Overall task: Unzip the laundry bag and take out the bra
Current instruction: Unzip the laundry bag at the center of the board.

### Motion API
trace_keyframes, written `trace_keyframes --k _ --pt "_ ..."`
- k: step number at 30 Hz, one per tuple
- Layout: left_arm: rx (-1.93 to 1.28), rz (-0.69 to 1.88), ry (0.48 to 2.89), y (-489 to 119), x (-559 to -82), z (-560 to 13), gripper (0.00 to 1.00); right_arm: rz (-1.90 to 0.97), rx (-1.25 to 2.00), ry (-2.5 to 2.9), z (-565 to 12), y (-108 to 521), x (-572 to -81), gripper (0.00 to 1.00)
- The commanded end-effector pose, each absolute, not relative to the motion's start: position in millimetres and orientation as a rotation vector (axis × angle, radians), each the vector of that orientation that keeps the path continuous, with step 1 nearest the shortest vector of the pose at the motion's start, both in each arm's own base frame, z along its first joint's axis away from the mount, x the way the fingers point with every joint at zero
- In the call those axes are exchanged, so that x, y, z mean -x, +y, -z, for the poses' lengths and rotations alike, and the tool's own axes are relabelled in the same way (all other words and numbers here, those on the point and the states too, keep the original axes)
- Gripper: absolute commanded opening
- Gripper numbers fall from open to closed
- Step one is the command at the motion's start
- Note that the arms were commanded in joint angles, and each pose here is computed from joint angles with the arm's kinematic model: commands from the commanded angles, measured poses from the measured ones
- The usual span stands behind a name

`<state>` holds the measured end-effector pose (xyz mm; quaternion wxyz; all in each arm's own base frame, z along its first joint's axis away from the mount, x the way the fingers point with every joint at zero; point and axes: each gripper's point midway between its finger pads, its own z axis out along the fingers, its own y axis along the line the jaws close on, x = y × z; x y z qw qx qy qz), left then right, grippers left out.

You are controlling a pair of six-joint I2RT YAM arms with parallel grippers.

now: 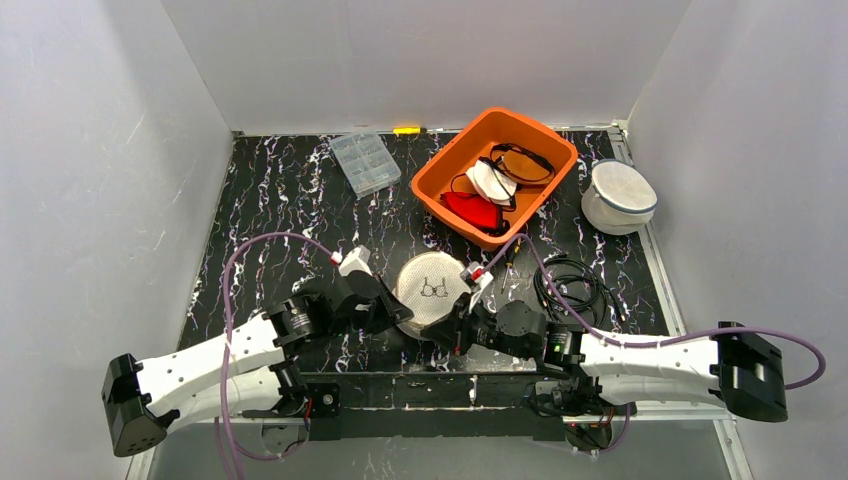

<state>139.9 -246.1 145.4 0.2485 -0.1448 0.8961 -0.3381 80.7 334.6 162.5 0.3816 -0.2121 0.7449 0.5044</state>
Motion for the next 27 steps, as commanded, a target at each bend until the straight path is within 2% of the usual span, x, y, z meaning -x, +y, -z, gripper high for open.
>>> trace_keyframes --k 1,12,21,27 --pt "0.398 0.859 2.386 -234 -149 -153 0.01 -1.321 0.542 1.822 -192 336 -80 0.01" --pt "0.195 0.927 2.358 -241 -146 -171 0.00 -1.076 0.454 1.924 -171 283 -99 0.01" --pt "-0.001 1.158 2.387 -262 -156 -175 0.00 -1.092 0.483 1.936 -173 269 -90 0.01" --pt "-0.083 1.207 2.414 -270 -172 -171 0.00 -1.127 0.510 1.951 -162 277 -84 0.01"
